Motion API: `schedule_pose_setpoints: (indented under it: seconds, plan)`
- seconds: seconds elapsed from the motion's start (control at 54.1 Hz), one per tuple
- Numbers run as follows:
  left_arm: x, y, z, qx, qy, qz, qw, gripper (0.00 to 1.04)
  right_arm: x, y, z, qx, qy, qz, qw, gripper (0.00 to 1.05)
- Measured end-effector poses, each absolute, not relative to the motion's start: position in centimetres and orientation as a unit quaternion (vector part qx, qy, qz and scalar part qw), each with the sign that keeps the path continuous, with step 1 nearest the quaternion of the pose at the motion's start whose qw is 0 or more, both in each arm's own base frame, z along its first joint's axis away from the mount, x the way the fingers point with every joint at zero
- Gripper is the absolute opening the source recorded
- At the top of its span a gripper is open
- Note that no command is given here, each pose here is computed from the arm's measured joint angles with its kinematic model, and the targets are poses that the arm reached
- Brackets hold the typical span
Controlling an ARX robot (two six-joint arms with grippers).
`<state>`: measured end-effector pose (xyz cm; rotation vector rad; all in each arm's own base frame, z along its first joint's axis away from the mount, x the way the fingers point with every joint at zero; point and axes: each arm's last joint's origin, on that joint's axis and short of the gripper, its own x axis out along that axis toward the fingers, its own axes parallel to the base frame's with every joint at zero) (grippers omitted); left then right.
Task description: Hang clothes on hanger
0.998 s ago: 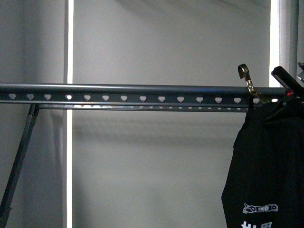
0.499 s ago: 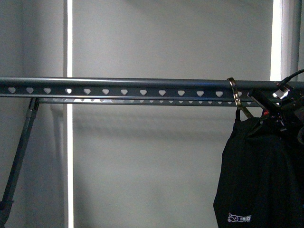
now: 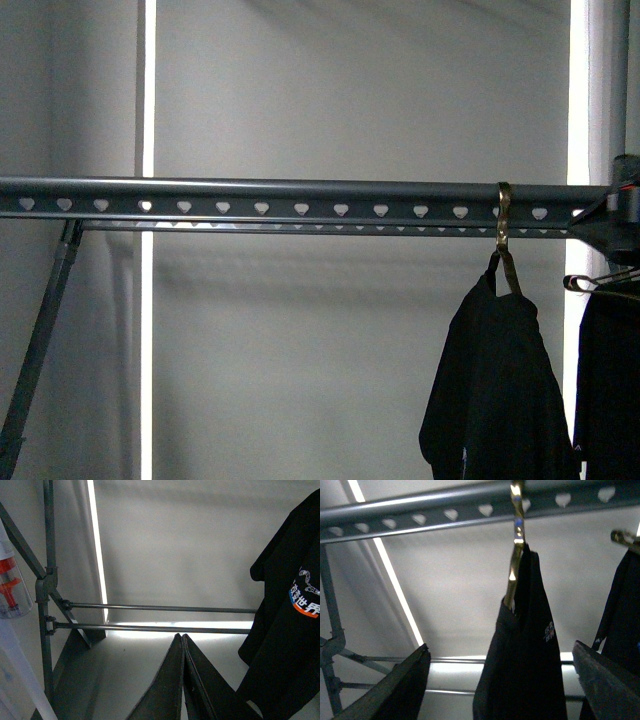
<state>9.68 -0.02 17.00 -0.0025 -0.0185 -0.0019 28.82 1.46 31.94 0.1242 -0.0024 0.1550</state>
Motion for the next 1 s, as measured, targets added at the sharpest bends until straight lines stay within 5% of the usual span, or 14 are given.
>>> schedule_pose_setpoints:
  seconds: [0.074,0.259,0.444,0.573,0.832,0.888,0.998]
  plan:
    - [9.7,0.0,17.0,-0.001,-0.009,-0.001,1.0,0.04,23.4,1.7,31.1,0.022,-0.066,0.079,0.994,0.99]
    - [9.7,0.0,17.0,-0.001,-0.009,-0.001,1.0,0.04,13.2,1.0,24.6,0.013,-0.094,0.064,0.993,0.97]
    - [9.7,0.0,17.0,-0.001,-0.009,-0.001,1.0,0.04,10.3,1.1,20.3,0.022,-0.085,0.051,0.995,0.96]
    - [9.7,0.0,17.0,-0.001,-0.009,-0.001,1.0,0.04,9.8,1.4,16.6,0.004,0.003,0.004,1.0,0.67]
    - [9.7,0.0,17.0,-0.001,-0.009,0.0,1.0,0.04,9.8,0.0,16.5,0.002,-0.001,0.001,1.0,0.1]
    - [9.7,0.0,17.0,-0.001,-0.009,-0.001,1.0,0.04,9.8,0.0,16.5,0.001,-0.001,0.002,1.0,0.02]
    - [9.7,0.0,17.0,-0.001,-0.009,-0.001,1.0,0.04,9.8,0.0,16.5,0.0,-0.001,0.001,1.0,0.02]
